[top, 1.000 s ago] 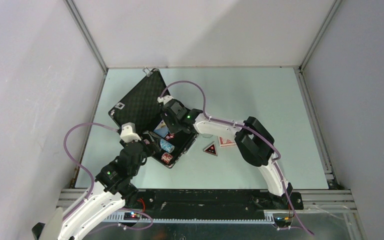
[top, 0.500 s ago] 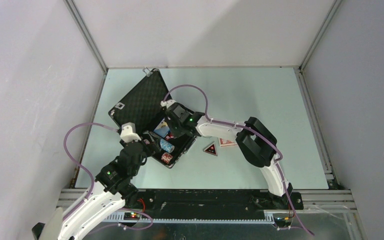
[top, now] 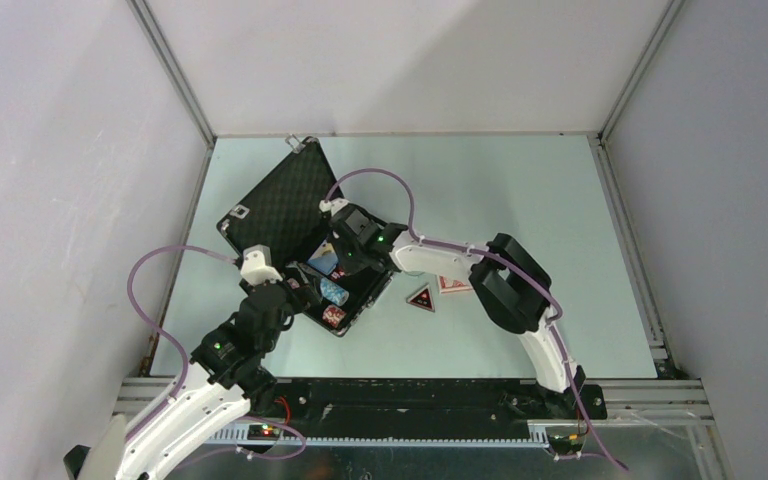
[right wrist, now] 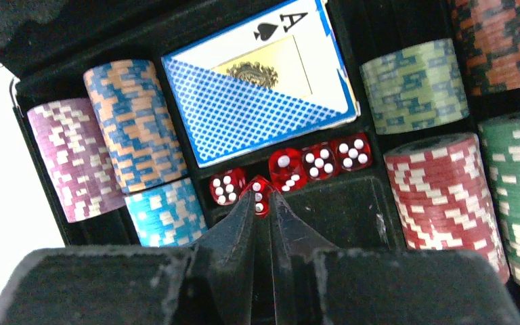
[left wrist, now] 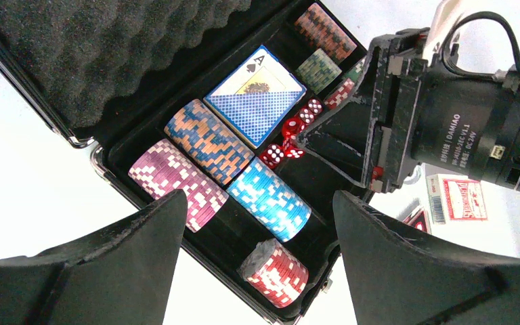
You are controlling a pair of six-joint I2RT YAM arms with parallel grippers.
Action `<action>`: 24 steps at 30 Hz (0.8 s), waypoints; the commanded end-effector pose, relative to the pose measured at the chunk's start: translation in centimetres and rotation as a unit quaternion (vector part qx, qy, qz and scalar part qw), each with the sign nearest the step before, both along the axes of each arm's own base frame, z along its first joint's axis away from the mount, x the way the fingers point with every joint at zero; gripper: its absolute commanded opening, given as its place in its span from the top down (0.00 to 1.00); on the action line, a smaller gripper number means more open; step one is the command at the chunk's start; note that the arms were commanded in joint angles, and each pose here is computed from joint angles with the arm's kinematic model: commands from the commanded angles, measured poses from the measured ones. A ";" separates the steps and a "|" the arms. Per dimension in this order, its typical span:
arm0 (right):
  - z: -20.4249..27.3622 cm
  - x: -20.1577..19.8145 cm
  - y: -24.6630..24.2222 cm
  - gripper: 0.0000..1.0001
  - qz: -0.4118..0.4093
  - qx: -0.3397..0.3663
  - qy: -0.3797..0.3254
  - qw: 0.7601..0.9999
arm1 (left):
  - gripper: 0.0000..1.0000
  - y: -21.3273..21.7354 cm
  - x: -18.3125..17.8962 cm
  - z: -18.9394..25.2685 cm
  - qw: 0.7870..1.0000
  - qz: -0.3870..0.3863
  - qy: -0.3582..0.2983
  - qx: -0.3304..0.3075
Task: Pack up texas hold em set
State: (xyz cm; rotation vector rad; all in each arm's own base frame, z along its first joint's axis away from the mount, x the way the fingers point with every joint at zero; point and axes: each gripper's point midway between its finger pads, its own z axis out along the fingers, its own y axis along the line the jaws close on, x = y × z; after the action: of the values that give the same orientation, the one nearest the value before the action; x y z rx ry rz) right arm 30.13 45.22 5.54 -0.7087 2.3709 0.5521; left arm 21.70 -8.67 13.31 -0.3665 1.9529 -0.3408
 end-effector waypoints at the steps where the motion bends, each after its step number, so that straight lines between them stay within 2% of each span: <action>1: 1.3 1.6 1.8 0.86 -0.005 0.031 -0.014 0.999 | 0.14 0.2 0.4 0.4 1.000 0.007 -0.010 0.000; 7: 2.6 2.4 2.5 0.87 -0.004 0.043 -0.021 0.999 | 0.14 0.1 0.4 0.4 1.000 0.006 -0.011 -0.001; 14: 5.9 3.2 2.3 0.80 -0.008 0.059 -0.042 0.997 | 0.14 0.2 0.4 0.5 1.000 0.007 -0.012 0.000; 22: 6.0 2.0 -0.1 0.80 -0.014 0.047 -0.043 0.998 | 0.14 0.2 0.3 0.5 1.000 0.005 -0.011 -0.001; 23: 7.2 2.0 -0.5 0.80 -0.018 0.057 -0.054 0.997 | 0.14 0.1 0.3 0.4 1.000 0.003 -0.009 0.000; 24: 6.1 1.4 -1.5 0.80 -0.018 0.045 -0.051 0.998 | 0.14 0.1 0.4 0.5 1.000 0.002 -0.010 0.000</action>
State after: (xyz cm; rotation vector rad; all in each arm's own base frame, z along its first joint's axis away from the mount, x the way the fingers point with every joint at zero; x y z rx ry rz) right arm 31.82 45.44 7.93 -0.6717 2.3288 0.5804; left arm 21.70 -8.67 13.30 -0.3661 1.9533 -0.3402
